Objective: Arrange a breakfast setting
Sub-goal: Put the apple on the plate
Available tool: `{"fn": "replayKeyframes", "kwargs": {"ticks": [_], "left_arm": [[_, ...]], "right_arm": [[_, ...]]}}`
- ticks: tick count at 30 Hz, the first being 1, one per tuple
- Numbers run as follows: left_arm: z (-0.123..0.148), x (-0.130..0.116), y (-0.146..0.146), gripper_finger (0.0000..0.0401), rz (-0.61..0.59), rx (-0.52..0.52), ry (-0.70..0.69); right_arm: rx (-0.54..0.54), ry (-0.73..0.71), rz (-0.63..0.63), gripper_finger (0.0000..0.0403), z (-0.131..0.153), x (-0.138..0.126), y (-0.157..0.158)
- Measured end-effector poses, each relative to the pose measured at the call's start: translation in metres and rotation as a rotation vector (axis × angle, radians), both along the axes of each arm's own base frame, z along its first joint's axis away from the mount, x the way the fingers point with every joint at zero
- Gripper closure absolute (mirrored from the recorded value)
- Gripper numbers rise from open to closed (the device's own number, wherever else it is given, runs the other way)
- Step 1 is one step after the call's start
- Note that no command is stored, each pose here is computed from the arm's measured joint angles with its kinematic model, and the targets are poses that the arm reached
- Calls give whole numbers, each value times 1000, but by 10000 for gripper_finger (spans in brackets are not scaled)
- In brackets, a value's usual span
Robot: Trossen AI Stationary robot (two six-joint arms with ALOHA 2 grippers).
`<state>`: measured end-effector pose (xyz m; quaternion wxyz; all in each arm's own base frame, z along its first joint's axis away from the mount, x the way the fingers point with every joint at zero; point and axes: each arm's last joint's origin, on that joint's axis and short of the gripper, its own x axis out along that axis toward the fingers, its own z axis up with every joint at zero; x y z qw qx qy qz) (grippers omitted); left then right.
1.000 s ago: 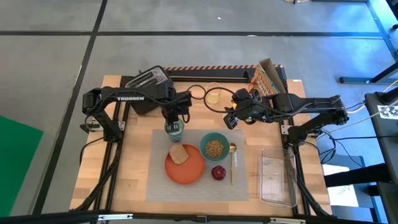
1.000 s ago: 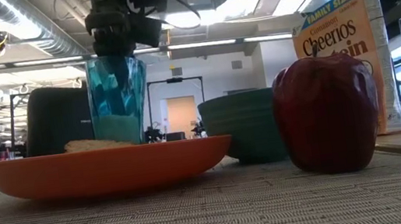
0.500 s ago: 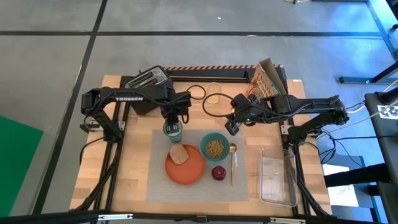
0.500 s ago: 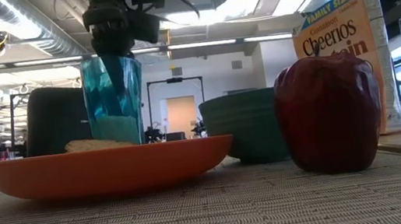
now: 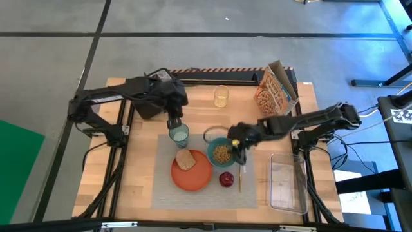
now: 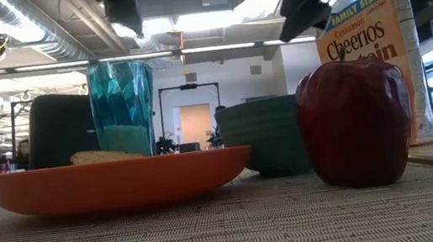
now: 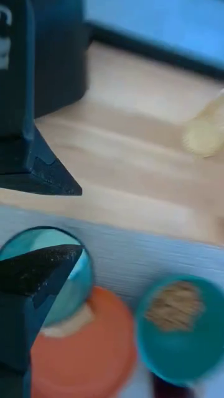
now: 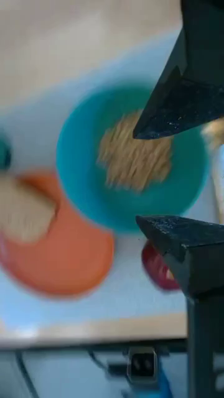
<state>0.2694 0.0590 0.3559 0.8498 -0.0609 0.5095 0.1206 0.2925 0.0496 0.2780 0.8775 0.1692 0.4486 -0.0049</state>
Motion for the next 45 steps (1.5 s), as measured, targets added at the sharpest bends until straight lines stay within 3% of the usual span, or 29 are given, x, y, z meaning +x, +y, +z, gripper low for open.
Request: {"fn": "replayKeyframes", "kwargs": {"ticks": [6,13,21,30,45], "left_arm": [[38,-12,-11,270,-11,117,-242],[54,-5,-30,270,-14,97,-427],[57,11,-73,270,-35,125,-538],[60,13,-109,271,-88,158,-600],[63,9,-132,271,10,163,-663]], "right_arm": [[88,-216,223,205,-23,4,4],[66,-220,498,205,-57,-8,36],[3,-287,583,205,-76,-20,56],[-77,-357,646,209,-90,-10,60],[-90,-342,675,350,-96,-9,61]]}}
